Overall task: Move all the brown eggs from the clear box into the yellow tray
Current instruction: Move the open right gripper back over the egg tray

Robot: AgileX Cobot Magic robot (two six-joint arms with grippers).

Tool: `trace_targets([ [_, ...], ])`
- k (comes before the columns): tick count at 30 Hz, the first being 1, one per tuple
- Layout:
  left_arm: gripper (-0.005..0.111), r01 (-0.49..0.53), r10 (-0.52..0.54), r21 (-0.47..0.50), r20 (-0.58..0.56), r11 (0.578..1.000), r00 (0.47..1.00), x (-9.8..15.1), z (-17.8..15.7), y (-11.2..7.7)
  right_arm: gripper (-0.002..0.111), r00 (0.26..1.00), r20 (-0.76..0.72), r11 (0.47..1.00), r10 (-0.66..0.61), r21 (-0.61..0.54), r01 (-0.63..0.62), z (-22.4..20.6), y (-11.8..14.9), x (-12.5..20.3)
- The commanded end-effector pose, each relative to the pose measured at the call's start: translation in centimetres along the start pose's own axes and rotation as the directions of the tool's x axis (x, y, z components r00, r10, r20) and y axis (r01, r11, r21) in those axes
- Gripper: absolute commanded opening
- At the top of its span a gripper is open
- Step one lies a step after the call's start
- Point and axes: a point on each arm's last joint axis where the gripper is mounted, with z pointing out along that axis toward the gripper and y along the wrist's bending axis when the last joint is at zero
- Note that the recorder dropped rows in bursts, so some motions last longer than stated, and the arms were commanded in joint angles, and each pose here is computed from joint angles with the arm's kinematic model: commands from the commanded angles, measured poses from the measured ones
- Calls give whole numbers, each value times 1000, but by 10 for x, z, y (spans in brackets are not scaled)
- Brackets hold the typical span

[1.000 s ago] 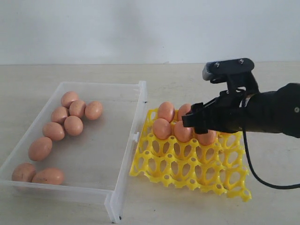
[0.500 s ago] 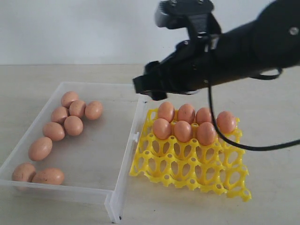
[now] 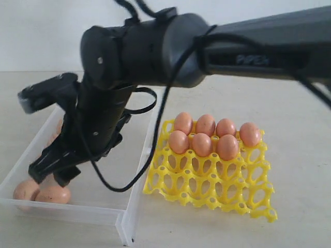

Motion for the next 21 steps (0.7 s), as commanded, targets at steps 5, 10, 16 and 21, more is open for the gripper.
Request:
trace_targets([
  [5,-4,5,-5,0,1,1000,1000,-1,0,0,65,994,-20,994,-108,6,108,5,11,-20],
  [10,-4,5,-5,0,1,1000,1000,-1,0,0,65,991,101,995,-82,69,76,-2,7,-36],
  [16,-4,5,-5,0,1,1000,1000,-1,0,0,65,962,270,988,51,126,-88,0,-6,-50],
  [21,-4,5,-5,0,1,1000,1000,-1,0,0,65,964,251,983,91,134,-128,19,-17,-47],
])
